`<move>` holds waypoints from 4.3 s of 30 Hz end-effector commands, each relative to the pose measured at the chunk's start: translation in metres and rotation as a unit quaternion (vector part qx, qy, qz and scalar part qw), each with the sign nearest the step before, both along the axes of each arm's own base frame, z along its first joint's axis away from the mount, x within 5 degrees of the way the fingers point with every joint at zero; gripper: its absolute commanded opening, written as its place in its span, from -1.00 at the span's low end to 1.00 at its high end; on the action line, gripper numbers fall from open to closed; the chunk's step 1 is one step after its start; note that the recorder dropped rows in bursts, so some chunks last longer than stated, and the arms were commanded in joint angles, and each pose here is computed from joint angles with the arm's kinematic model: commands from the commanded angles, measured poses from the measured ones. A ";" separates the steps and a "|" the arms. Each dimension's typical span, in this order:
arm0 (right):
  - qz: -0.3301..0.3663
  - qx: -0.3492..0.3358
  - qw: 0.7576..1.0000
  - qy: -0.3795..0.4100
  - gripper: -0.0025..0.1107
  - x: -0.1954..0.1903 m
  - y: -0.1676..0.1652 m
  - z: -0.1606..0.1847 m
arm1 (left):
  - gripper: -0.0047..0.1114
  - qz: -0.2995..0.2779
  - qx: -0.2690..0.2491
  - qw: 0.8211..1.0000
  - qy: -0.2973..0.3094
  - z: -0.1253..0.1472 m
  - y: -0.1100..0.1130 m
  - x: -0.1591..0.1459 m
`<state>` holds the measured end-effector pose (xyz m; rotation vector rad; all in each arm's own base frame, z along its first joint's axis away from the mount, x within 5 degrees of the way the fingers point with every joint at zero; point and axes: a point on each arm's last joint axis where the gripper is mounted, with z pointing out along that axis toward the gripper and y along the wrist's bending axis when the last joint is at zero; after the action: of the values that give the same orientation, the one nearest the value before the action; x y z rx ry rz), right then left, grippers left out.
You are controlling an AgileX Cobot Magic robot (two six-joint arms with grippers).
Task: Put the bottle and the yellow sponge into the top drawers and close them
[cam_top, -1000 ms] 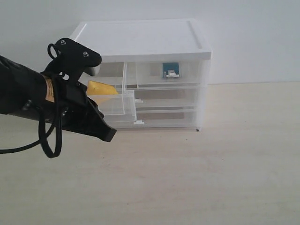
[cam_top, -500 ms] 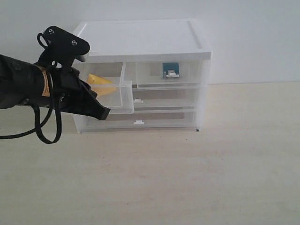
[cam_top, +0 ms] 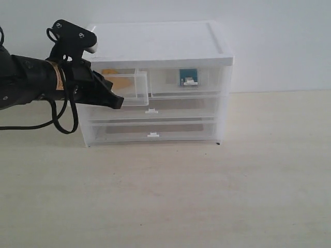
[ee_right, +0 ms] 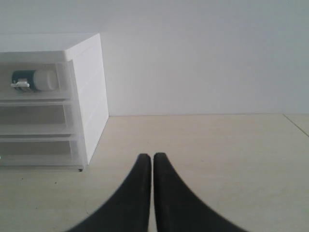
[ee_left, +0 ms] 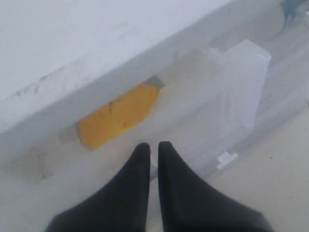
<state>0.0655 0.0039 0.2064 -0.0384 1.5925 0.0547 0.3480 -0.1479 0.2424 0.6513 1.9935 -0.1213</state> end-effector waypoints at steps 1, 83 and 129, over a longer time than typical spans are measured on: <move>-0.005 -0.002 1.000 -0.003 -0.96 0.000 -0.001 0.000 | -0.85 0.002 -0.010 1.000 -0.010 -0.001 -0.001 0.016; -0.005 -0.002 1.000 -0.003 -0.96 0.000 -0.001 0.000 | -0.85 0.105 -0.107 0.978 -0.142 0.063 0.127 -0.262; -0.005 -0.002 1.000 -0.003 -0.96 0.000 -0.001 0.000 | -0.85 0.229 -0.118 0.956 -0.137 -0.055 0.148 -0.293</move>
<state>0.0655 0.0039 0.2064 -0.0384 1.5925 0.0547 0.0548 -0.0003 0.1882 0.0470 1.7703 0.0208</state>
